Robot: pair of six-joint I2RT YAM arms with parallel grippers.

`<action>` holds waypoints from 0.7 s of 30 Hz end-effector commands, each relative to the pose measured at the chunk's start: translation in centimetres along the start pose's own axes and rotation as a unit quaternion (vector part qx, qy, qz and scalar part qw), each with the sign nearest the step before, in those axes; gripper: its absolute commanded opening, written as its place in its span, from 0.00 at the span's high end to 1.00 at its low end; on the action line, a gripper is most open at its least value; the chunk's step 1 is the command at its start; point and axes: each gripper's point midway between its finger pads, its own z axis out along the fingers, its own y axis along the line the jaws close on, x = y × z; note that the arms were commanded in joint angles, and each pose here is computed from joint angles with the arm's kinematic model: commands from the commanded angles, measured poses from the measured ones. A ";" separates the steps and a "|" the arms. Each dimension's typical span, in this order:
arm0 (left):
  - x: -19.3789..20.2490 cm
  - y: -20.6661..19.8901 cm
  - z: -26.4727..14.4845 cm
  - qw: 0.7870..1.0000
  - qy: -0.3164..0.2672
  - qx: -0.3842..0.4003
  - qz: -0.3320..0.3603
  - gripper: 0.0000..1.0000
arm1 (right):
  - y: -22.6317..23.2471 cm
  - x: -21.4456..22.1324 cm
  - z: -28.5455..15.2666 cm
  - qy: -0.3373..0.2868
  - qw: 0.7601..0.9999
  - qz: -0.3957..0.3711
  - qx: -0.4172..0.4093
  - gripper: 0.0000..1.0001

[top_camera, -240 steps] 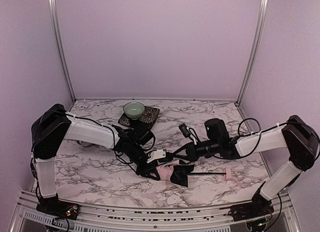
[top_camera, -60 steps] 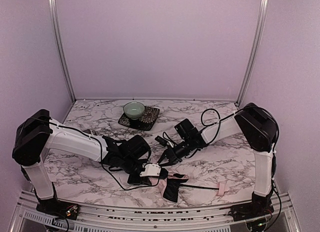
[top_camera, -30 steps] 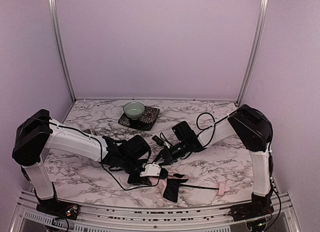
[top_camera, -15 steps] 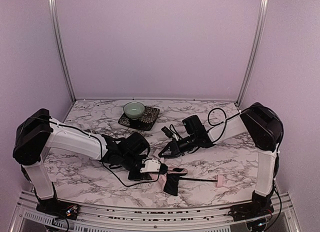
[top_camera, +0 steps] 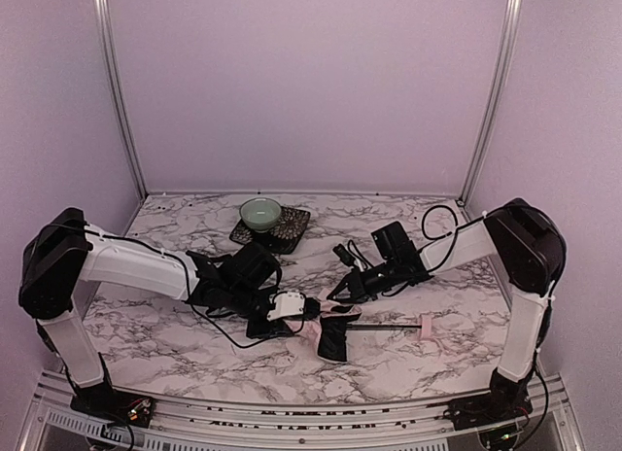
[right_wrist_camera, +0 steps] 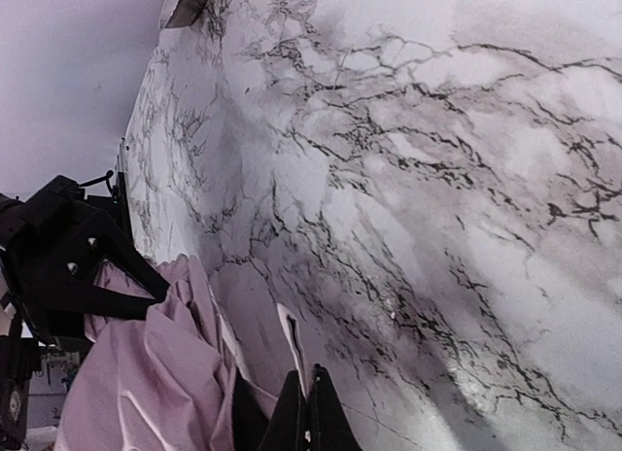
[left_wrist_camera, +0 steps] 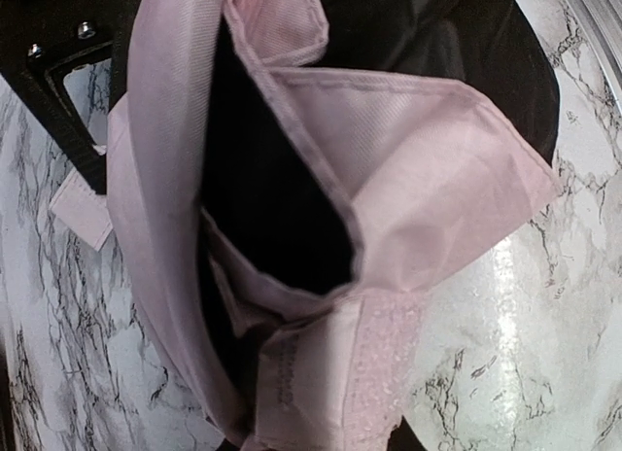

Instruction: Put away the umbrella

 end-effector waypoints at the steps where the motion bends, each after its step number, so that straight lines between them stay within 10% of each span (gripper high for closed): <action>1: 2.9 -4.8 -0.9 0.994 0.042 0.091 -0.031 1.00 | -2.4 -3.8 -3.2 -0.045 0.994 -0.042 0.090 1.00; 14: 4.8 -6.3 1.3 0.990 0.107 0.086 0.025 1.00 | -4.0 -4.1 -4.1 -0.057 0.964 -0.024 0.259 1.00; 21: 6.8 -6.8 1.5 0.985 0.145 0.080 0.055 1.00 | -3.3 -4.0 -4.0 -0.046 0.956 -0.019 0.288 0.81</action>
